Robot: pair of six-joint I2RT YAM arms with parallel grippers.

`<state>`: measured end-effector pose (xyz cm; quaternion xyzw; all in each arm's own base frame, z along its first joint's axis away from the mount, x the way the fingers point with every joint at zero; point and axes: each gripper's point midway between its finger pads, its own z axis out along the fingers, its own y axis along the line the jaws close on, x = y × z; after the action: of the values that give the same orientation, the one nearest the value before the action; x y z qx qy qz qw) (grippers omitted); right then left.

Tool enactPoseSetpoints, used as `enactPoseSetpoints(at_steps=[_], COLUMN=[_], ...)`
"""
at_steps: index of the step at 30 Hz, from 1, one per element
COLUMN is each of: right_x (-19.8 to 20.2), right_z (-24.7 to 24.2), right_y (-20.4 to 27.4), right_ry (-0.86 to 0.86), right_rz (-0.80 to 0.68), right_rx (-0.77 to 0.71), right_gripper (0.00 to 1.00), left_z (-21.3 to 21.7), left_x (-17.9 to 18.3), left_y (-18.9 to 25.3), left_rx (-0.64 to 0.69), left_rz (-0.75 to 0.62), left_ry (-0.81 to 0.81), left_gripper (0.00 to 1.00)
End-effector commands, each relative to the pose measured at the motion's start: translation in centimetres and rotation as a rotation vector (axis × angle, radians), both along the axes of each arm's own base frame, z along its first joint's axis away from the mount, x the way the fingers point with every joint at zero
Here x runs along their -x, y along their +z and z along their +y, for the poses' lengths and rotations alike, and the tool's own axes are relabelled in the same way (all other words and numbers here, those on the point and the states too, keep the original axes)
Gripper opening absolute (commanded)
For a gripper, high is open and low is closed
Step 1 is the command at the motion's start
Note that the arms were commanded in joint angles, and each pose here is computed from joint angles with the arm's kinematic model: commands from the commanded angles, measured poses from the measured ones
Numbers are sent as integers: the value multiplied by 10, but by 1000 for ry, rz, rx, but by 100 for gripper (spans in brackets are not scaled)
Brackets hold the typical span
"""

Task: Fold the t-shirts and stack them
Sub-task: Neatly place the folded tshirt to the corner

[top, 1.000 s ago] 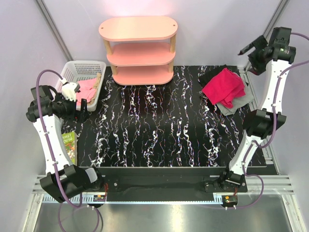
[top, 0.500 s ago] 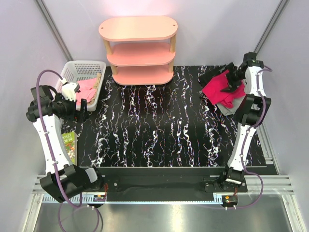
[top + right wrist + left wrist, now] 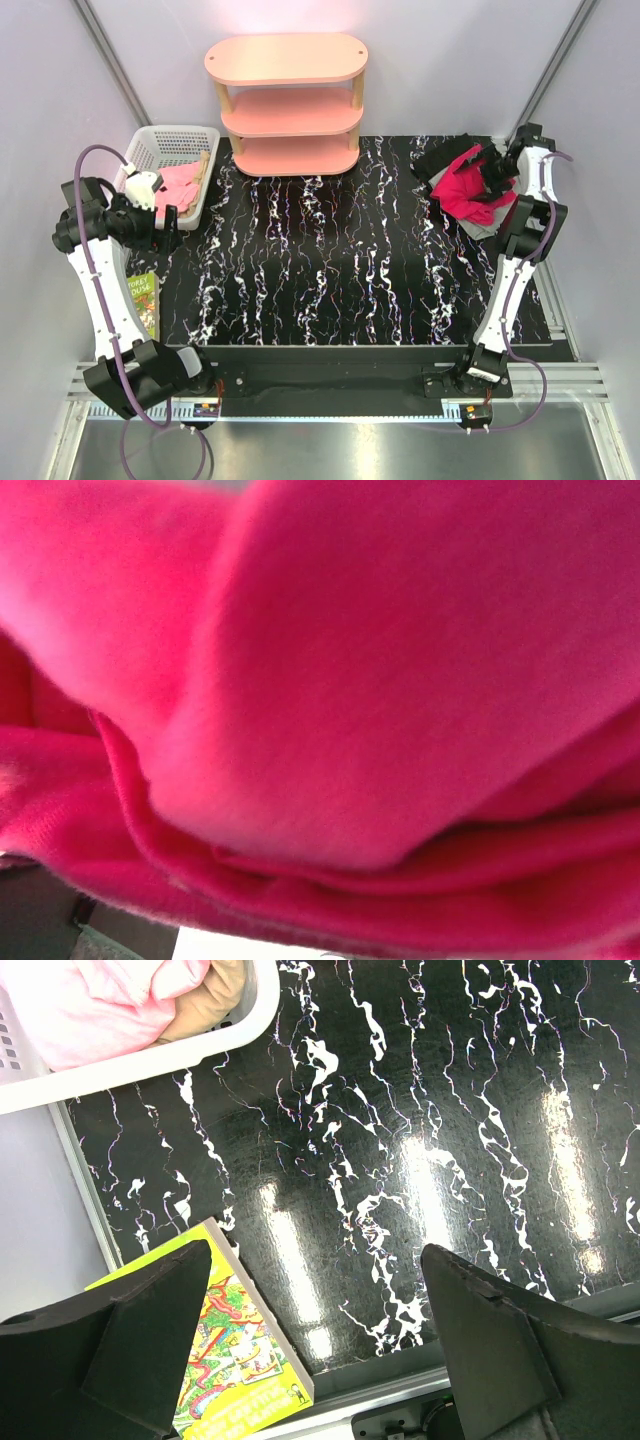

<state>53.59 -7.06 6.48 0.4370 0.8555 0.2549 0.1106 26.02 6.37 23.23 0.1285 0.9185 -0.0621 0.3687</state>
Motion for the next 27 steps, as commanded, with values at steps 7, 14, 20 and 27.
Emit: enactPoseSetpoints(at_steps=[7,14,20,27], right_x=[-28,-53,-53,-51], right_z=[29,32,30,31], right_y=[159,158,70,25], right_ry=[135,104,101,118], right_rz=[-424,-483,-329,-267], right_rx=[-3,-86,-111,-122], right_gripper=[100,100,100,100], left_z=[-3,0,-1,-11], left_x=[-1,2,7,24], left_y=[14,8,-9,-19], left_rx=[5,0,19,28], left_rz=[-45,-20,27,41], left_ry=[2,23,39,31], left_gripper=[92,92,92,92])
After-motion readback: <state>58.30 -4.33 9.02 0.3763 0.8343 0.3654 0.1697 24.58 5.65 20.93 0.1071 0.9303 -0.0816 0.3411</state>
